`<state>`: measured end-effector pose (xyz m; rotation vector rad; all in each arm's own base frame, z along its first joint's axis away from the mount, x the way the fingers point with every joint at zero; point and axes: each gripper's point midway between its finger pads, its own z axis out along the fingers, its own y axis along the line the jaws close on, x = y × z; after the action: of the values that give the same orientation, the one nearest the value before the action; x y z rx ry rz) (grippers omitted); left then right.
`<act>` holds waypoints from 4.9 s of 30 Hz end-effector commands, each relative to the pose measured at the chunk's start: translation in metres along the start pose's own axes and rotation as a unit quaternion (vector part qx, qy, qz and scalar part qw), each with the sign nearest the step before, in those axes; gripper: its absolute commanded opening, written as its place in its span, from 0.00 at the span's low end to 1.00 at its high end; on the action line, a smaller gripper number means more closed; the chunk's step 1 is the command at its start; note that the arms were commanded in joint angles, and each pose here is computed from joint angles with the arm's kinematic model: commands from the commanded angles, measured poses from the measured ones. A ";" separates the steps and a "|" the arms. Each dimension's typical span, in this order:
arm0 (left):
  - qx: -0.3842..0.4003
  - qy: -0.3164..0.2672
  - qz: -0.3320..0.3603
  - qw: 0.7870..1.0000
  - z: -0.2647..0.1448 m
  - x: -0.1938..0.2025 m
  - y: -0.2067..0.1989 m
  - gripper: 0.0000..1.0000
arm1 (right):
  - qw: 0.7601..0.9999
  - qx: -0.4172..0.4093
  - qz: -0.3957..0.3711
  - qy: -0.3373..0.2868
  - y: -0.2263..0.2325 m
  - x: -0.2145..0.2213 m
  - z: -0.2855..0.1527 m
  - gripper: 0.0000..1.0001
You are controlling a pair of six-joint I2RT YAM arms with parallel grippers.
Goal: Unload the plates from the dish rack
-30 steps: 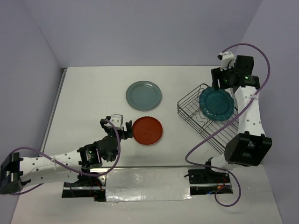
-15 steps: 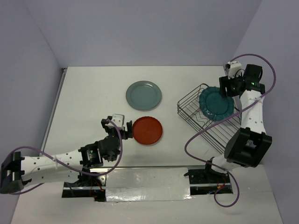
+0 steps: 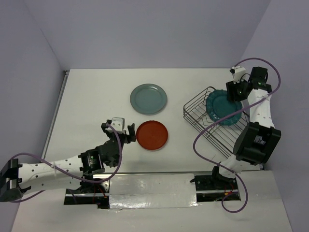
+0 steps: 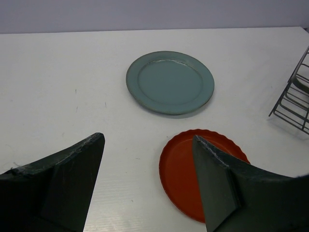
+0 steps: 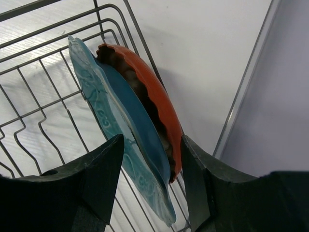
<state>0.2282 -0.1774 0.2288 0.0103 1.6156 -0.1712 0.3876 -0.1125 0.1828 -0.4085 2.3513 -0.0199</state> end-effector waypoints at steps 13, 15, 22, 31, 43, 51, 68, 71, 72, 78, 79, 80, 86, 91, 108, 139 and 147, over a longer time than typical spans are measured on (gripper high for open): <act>-0.006 -0.011 -0.022 1.000 0.001 -0.011 -0.001 0.85 | 0.999 0.040 -0.024 -0.006 -0.020 0.000 0.007 0.44; -0.003 -0.012 -0.021 1.000 0.001 -0.011 -0.001 0.85 | 0.998 0.053 -0.028 -0.007 -0.023 0.000 0.007 0.41; -0.001 -0.013 -0.031 0.999 0.000 -0.013 0.000 0.85 | 0.996 0.077 -0.041 -0.019 -0.023 0.002 0.010 0.30; 0.004 -0.013 -0.034 0.999 -0.001 -0.013 -0.001 0.85 | 0.988 0.137 -0.049 -0.045 -0.039 -0.021 -0.024 0.13; 0.009 -0.012 -0.035 0.999 -0.001 -0.013 -0.004 0.86 | 0.988 0.130 -0.059 -0.061 -0.031 -0.049 -0.040 0.00; 0.009 -0.010 -0.033 0.999 -0.001 -0.012 -0.004 0.86 | 0.988 0.106 -0.052 -0.102 -0.020 -0.071 -0.054 0.00; 0.006 -0.012 -0.033 0.999 -0.001 -0.013 -0.002 0.86 | 0.981 0.122 -0.041 -0.142 -0.016 -0.098 -0.089 0.00; 0.000 -0.013 -0.030 0.999 -0.001 -0.012 -0.001 0.86 | 0.980 0.128 -0.032 -0.151 -0.017 -0.108 -0.102 0.00; -0.001 -0.013 -0.029 1.000 0.000 -0.012 -0.001 0.86 | 0.980 0.127 -0.033 -0.151 -0.016 -0.110 -0.103 0.00; -0.007 -0.013 -0.030 0.999 0.000 -0.012 0.002 0.86 | 0.974 0.141 -0.031 -0.177 -0.015 -0.125 -0.127 0.00; -0.006 -0.013 -0.029 0.999 -0.001 -0.011 0.002 0.86 | 0.973 0.141 -0.031 -0.181 -0.014 -0.127 -0.130 0.00; -0.005 -0.014 -0.031 0.999 -0.001 -0.012 0.002 0.86 | 0.972 0.143 -0.031 -0.183 -0.014 -0.127 -0.132 0.00; -0.003 -0.014 -0.033 0.999 -0.001 -0.012 0.002 0.86 | 0.966 0.135 -0.018 -0.221 -0.007 -0.144 -0.151 0.00; -0.019 -0.010 -0.042 0.999 -0.002 -0.015 0.006 0.85 | 0.941 0.088 0.067 -0.319 0.012 -0.180 -0.174 0.00; 0.088 -0.019 -0.175 0.980 -0.027 -0.067 -0.004 0.77 | 0.829 -0.158 0.270 -0.463 0.111 -0.259 -0.246 0.00; 0.228 0.099 -0.182 0.951 0.007 -0.147 -0.059 0.90 | 0.779 -0.400 0.286 -0.388 0.280 -0.130 -0.202 0.00; 0.234 0.114 -0.186 0.947 0.015 -0.122 -0.068 0.88 | 0.769 -0.432 0.285 -0.376 0.298 -0.112 -0.200 0.00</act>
<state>0.2414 -0.2249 0.3477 0.0906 1.8120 -0.8050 0.2603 0.1755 0.3109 0.0453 1.6643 1.2203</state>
